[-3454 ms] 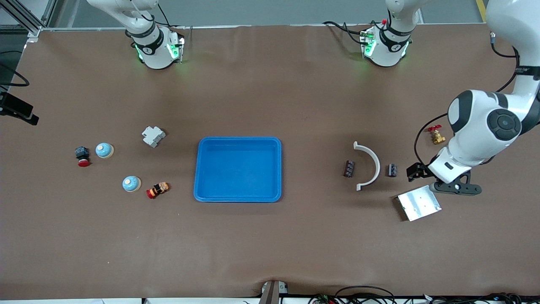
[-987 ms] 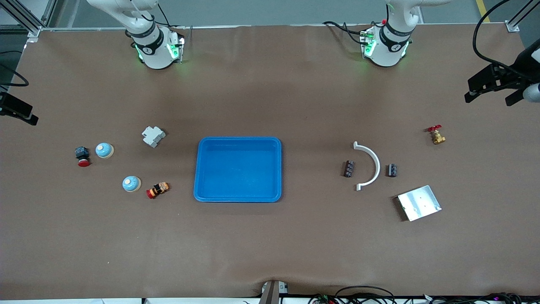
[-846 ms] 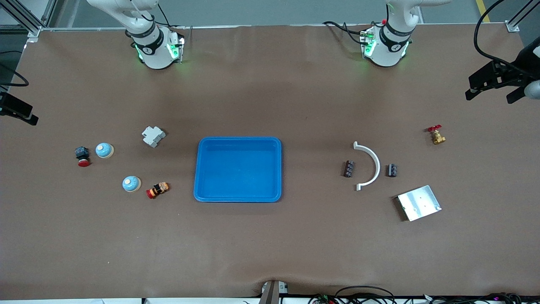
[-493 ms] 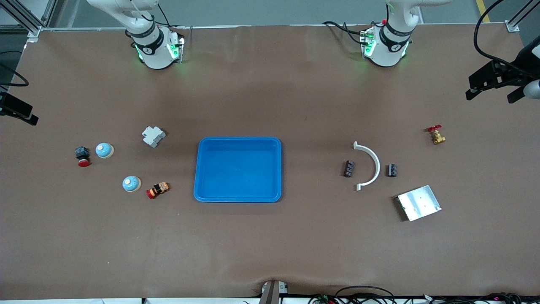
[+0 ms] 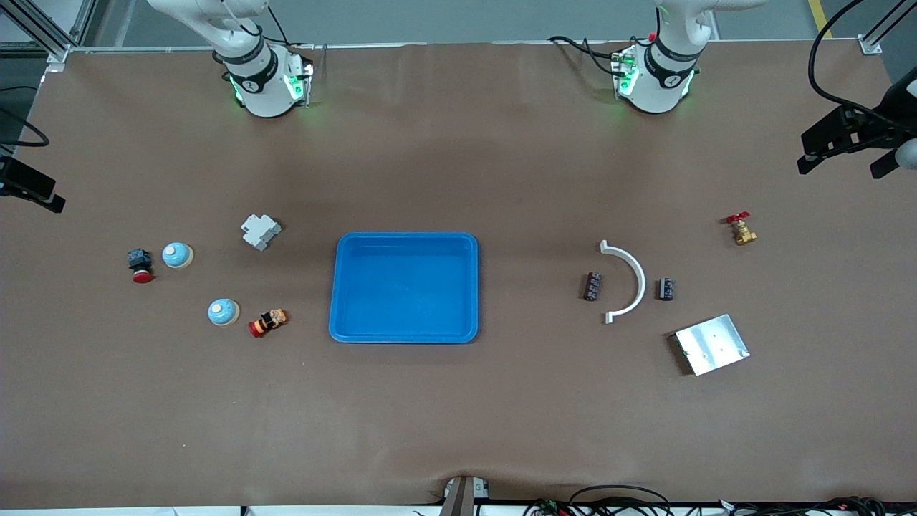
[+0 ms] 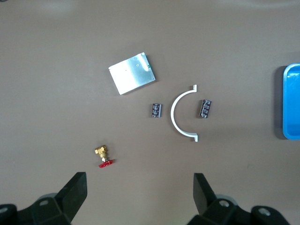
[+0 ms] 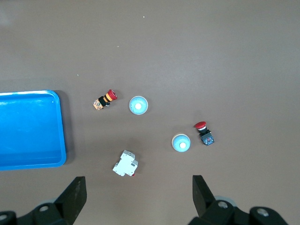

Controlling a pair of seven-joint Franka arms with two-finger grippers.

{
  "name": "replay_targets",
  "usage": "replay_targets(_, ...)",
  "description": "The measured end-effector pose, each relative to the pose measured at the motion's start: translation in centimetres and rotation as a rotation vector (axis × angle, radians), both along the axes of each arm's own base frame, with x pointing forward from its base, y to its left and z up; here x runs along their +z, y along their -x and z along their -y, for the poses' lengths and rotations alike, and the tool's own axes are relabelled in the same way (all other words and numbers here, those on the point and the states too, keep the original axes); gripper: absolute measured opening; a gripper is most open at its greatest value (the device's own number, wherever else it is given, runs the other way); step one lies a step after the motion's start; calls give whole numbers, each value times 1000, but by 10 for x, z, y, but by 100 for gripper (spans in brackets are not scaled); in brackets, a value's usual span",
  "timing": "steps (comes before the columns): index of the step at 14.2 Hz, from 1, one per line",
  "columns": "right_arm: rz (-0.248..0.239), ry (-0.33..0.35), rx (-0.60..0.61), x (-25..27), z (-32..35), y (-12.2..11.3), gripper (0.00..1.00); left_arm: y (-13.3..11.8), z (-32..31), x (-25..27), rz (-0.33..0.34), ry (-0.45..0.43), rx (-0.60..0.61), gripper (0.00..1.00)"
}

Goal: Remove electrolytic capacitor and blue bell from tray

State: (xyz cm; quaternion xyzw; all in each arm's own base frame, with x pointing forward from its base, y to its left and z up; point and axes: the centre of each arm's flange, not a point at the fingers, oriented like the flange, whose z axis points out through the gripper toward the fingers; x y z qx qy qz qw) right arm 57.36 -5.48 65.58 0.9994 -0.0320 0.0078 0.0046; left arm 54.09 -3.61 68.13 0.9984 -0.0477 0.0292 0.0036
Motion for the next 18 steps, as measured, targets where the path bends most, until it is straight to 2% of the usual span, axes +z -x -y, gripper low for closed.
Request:
replay_targets(7, 0, 0, -1, 0, 0, 0, 100, 0, 11, 1, 7, -3, -77, 100)
replay_targets(18, 12, 1, 4, 1, -2, -1, 100, 1, 17, 3, 10, -3, -89, 100)
